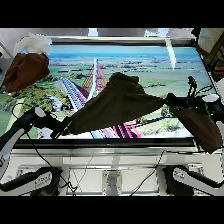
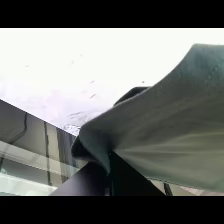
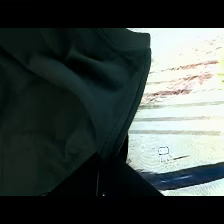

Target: Fold the shirts.

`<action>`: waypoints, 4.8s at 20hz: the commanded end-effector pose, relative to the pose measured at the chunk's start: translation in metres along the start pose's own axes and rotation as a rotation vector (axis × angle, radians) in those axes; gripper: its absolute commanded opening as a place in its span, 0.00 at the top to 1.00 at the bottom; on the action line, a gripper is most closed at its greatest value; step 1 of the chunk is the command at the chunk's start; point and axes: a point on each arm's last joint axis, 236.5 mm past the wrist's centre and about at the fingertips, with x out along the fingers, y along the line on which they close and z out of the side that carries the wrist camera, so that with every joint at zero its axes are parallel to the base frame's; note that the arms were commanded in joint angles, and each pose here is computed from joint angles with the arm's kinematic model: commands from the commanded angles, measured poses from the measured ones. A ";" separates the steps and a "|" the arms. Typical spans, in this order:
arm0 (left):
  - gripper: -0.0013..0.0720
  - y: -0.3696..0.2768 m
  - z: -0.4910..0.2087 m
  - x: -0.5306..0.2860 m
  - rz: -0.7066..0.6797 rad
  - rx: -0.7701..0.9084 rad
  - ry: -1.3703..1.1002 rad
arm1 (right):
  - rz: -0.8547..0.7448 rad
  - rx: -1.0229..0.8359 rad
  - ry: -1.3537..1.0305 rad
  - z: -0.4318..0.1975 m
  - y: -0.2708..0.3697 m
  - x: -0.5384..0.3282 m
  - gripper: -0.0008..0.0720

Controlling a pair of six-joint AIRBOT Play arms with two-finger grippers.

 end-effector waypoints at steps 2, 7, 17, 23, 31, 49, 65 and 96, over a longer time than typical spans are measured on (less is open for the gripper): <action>0.97 -0.047 0.011 -0.011 -0.200 0.045 -0.065 | 0.041 0.016 0.004 -0.001 0.011 -0.002 0.95; 0.97 -0.200 0.016 -0.207 -1.014 0.240 -0.449 | 0.106 -0.144 -0.122 0.028 0.071 -0.062 0.95; 0.97 -0.144 -0.191 -0.605 -1.400 0.889 -1.601 | -0.243 -0.635 -1.158 0.040 0.250 -0.440 0.95; 0.97 -0.123 -0.175 -0.599 -1.086 0.891 -1.735 | -0.348 -0.694 -1.293 0.034 0.278 -0.486 0.95; 0.97 -0.140 0.020 -0.404 -0.421 0.696 -1.187 | 0.095 -0.375 -0.820 0.110 0.173 -0.336 0.95; 0.97 -0.315 0.217 -0.229 -0.504 0.592 -1.095 | -0.143 -0.240 -0.641 0.228 0.057 0.060 0.95; 0.04 -0.121 0.140 -0.287 0.077 0.750 -0.811 | -0.265 -0.196 -0.130 0.095 -0.051 -0.118 0.62; 0.04 -0.043 0.023 -0.135 -0.177 0.621 -0.557 | -0.008 0.460 -0.014 -0.131 -0.050 0.038 0.72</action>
